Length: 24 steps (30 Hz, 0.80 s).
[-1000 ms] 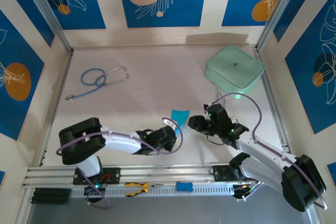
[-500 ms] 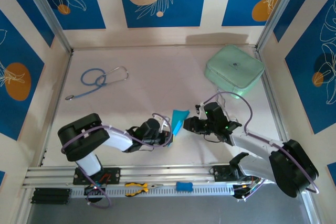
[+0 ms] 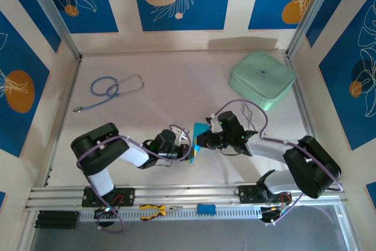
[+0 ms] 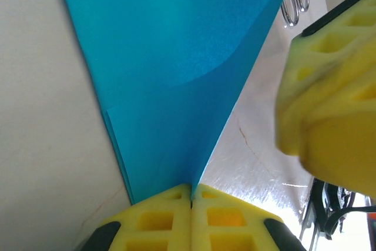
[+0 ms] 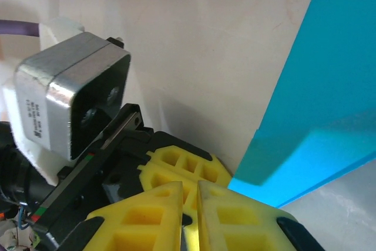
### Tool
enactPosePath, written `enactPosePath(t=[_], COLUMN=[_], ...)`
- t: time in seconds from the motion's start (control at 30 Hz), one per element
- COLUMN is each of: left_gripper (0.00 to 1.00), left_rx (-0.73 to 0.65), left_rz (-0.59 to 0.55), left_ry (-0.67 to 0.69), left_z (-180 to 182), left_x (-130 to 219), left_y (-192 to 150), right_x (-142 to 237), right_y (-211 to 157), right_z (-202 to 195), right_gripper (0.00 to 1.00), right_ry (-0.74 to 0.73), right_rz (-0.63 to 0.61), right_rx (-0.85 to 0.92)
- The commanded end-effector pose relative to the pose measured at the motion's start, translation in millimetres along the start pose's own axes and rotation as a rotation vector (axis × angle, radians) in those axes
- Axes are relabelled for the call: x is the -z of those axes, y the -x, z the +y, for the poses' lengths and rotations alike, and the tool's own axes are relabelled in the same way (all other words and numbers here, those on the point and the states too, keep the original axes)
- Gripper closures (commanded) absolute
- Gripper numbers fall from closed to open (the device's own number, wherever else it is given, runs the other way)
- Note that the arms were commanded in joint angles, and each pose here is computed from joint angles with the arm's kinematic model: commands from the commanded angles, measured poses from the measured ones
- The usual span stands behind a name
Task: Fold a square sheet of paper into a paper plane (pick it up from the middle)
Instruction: Fold the wing for the fifth time at the center of the table.
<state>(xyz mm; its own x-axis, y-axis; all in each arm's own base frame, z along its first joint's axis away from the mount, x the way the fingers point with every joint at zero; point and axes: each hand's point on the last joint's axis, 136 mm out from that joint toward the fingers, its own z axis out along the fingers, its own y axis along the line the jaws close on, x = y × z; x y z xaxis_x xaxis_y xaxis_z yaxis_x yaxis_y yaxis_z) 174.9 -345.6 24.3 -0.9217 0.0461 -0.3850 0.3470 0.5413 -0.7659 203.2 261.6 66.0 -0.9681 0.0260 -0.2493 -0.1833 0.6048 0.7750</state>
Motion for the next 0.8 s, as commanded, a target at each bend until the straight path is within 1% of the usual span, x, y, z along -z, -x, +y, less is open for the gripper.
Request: enactPosePath(t=[0.0,0.13,0.3,0.47,0.77], left_gripper=[1.00,1.00,1.00,1.00,1.00], left_rx=[0.082,0.108,0.142,0.182,0.236], left_rz=[0.107,0.108,0.108,0.121,0.122], left_ry=[0.126,0.145,0.150,0.184,0.228], left_z=[42.0,46.1,47.4,54.0,64.4], left_x=[-0.4,2.0,1.8,2.6,4.6], left_y=[-35.8,-35.9,-36.0,-38.7,-42.6], right_x=[0.4,0.1,-2.1,-5.8,-9.2], right_y=[12.1,15.5,16.6,18.0,23.5], right_z=[3.6,3.2,-3.1,-8.7,-16.4], right_gripper=[0.84,0.85,0.86,0.88,0.89], right_ry=[0.022,0.065,0.058,0.049,0.043], right_rz=[-0.015,0.003,0.008,0.016,0.026], right_rx=[0.000,-0.008,-0.023,-0.044,-0.064])
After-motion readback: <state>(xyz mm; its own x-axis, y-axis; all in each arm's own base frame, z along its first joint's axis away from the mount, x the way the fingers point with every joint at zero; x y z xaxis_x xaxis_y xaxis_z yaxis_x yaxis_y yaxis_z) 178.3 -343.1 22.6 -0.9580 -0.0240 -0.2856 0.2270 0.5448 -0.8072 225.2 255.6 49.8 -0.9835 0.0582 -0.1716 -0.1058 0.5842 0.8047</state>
